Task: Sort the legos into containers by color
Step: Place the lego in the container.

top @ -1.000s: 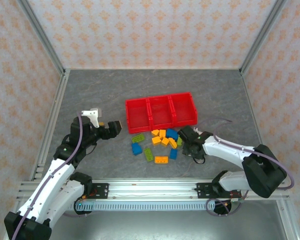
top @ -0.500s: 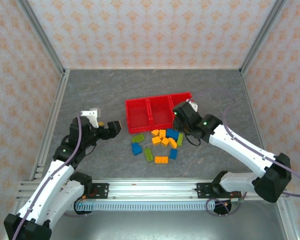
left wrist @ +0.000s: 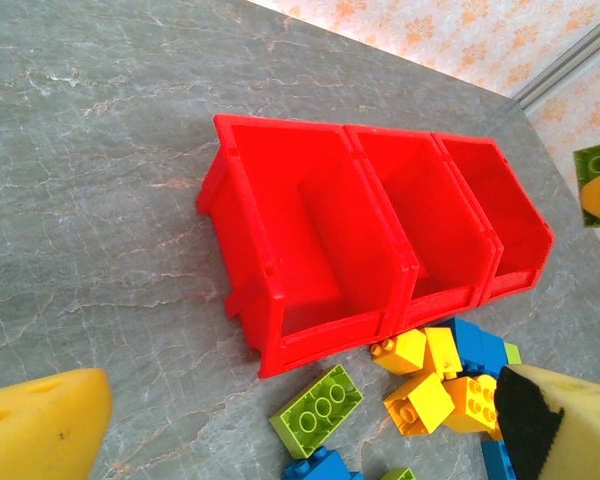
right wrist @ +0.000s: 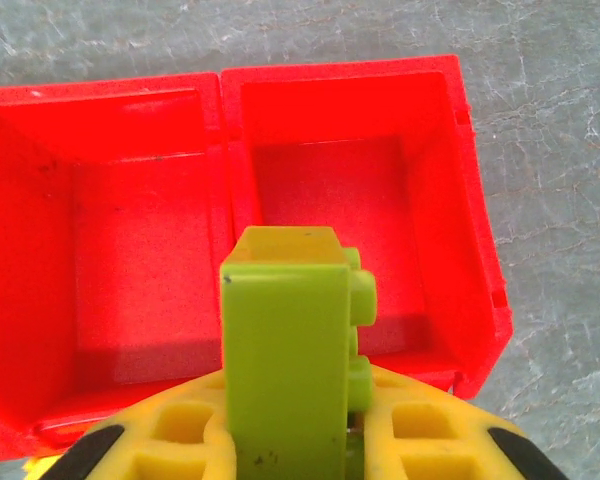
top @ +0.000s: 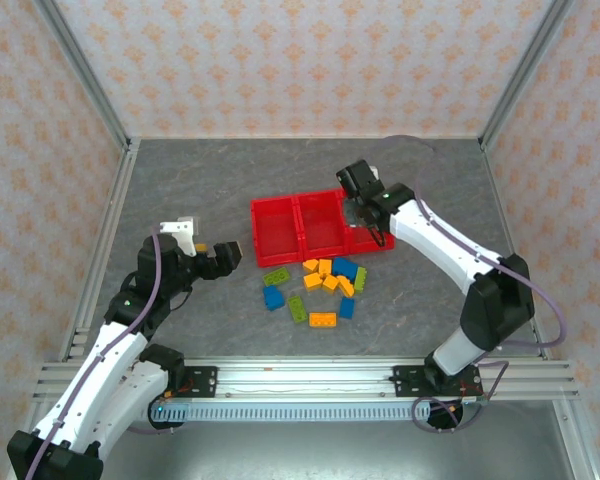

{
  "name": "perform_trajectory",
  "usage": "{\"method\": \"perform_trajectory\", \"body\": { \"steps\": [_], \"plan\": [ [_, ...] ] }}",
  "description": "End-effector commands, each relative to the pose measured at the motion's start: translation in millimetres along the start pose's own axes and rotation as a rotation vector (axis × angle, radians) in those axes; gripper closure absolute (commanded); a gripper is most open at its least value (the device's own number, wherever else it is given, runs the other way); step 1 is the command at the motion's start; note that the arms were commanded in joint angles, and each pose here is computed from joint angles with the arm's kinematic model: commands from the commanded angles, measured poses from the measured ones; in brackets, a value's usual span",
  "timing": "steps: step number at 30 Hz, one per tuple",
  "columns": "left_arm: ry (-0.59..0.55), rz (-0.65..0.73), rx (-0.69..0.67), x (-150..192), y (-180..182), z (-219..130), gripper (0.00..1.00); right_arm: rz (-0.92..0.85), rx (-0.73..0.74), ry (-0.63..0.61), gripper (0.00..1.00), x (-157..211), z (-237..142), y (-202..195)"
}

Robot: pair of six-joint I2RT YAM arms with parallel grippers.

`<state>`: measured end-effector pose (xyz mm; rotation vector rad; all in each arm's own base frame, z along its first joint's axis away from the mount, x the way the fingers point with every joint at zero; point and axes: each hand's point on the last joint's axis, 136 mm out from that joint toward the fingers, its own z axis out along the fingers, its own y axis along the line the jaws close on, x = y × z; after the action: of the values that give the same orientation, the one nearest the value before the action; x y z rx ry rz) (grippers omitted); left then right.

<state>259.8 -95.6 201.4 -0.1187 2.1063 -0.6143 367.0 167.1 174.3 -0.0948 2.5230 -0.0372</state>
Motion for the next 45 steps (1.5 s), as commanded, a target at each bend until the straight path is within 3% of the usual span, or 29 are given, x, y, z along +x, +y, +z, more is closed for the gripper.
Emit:
{"method": "perform_trajectory", "body": {
  "steps": [1, 5, 12, 28, 39, 45],
  "plan": [
    [-0.036, 0.013, 0.001, -6, -1, -3, 0.01, -0.087, 0.018, 0.01, 0.92, 3, 22, -11],
    [-0.045, 0.014, 0.008, -7, -3, -4, 0.0, -0.051, -0.024, 0.032, 0.91, 3, 36, -13],
    [-0.046, 0.015, 0.009, -7, -4, -4, 0.01, -0.045, 0.031, 0.071, 0.89, 11, 53, -20],
    [-0.038, 0.012, 0.01, -6, -4, -3, 0.01, 0.008, 0.064, 0.108, 0.65, 18, 72, -25],
    [-0.028, 0.012, 0.007, -4, -3, -1, 0.01, 0.116, 0.014, 0.11, 0.51, 11, 34, -23],
    [-0.048, 0.012, -0.012, -8, 0, -3, 0.0, 0.267, -0.074, 0.138, 0.4, 43, 3, -23]
  ]
}}
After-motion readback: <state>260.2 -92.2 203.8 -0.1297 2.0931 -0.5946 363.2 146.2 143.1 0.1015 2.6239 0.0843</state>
